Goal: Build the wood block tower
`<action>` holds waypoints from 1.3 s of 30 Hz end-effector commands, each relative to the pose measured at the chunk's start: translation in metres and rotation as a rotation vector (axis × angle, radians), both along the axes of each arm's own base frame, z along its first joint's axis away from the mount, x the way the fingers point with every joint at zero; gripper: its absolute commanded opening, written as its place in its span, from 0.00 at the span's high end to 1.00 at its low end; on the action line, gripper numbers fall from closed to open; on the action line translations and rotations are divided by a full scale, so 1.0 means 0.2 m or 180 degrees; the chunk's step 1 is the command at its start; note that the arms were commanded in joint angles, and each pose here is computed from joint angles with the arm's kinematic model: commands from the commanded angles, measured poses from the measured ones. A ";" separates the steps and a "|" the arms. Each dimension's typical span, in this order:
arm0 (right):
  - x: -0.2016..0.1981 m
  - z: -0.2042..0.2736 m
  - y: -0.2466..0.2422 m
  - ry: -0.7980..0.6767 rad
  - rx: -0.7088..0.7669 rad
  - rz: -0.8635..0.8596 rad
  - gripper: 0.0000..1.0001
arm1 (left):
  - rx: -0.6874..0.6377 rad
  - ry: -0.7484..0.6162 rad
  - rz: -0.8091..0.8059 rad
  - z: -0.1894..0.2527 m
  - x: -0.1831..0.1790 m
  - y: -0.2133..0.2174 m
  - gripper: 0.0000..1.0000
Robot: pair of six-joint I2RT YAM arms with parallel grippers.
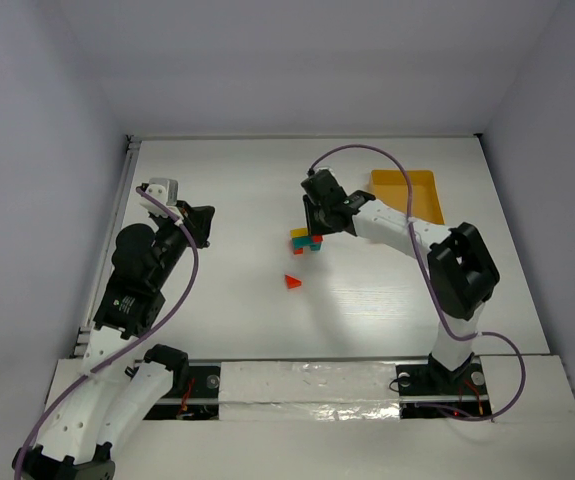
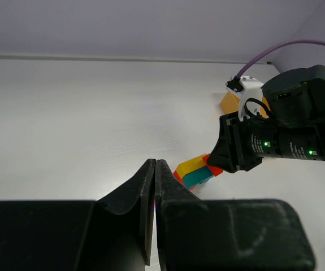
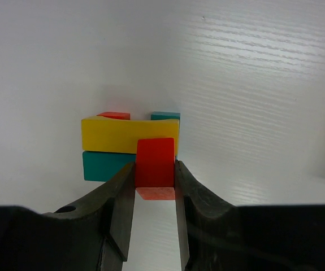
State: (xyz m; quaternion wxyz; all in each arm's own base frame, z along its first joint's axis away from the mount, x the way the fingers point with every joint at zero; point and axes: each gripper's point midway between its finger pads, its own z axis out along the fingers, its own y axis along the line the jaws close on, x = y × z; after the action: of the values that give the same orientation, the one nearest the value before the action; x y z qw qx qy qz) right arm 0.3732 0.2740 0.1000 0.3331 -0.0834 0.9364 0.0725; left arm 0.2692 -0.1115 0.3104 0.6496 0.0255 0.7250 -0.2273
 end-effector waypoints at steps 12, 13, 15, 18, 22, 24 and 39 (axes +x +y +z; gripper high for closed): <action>0.08 0.09 0.07 -0.0182 0.0143 0.0004 0.67 | -0.0038 -0.0137 0.0006 0.06 0.01 0.00 0.99; 0.08 0.09 0.07 -0.0178 0.0143 0.0001 0.67 | -0.0038 -0.0138 0.0006 0.06 0.01 0.00 0.99; 0.08 0.08 0.07 -0.0155 0.0139 0.0010 0.67 | -0.0037 -0.0133 0.0006 0.05 0.01 0.00 0.99; 0.08 0.06 0.07 -0.0137 0.0136 -0.0001 0.67 | -0.0041 -0.0147 0.0011 0.06 0.01 0.00 0.99; 0.08 0.06 0.07 -0.0126 0.0142 -0.0016 0.67 | -0.0037 -0.0133 0.0006 0.06 0.01 0.00 0.99; 0.08 0.07 0.08 -0.0127 0.0151 -0.0023 0.67 | -0.0041 -0.0131 0.0006 0.06 0.01 0.00 0.99; 0.09 0.04 0.06 -0.0079 0.0144 -0.0093 0.67 | -0.0040 -0.0127 0.0006 0.05 0.01 0.00 0.99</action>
State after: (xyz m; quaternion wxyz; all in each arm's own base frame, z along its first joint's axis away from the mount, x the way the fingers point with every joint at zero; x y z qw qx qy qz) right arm 0.3780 0.2787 0.0939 0.3276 -0.0749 0.9389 0.0747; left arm 0.2695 -0.1116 0.3098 0.6489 0.0255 0.7257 -0.2271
